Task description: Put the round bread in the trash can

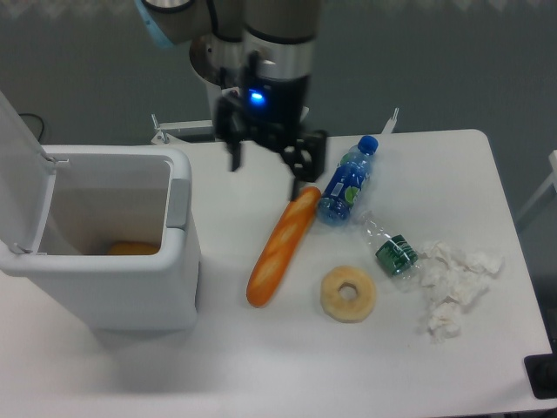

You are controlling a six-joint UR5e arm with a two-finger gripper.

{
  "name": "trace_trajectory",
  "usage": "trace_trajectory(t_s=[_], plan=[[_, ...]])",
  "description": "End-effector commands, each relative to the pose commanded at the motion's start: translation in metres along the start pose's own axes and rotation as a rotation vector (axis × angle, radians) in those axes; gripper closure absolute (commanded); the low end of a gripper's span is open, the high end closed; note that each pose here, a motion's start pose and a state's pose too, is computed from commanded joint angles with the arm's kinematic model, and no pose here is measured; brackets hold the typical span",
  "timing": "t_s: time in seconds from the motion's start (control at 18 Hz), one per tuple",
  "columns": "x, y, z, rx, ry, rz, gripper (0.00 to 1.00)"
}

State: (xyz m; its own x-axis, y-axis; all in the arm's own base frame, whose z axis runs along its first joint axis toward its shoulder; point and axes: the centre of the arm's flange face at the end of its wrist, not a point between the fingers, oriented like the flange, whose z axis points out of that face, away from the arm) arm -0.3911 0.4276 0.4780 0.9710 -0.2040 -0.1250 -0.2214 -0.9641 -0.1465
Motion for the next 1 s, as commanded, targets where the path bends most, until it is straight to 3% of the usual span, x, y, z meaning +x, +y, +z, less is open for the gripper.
trace_trajectory(t_s=[0.28, 0.44, 0.78, 1.0], plan=[[-0.047, 0.042, 0.057, -0.107, 0.050, 0.042, 0.00], [-0.065, 0.063, 0.071, -0.117, 0.069, 0.064, 0.00], [-0.067, 0.063, 0.105, -0.145, 0.118, 0.071, 0.00], [-0.075, 0.059, 0.118, -0.138, 0.090, 0.073, 0.00]])
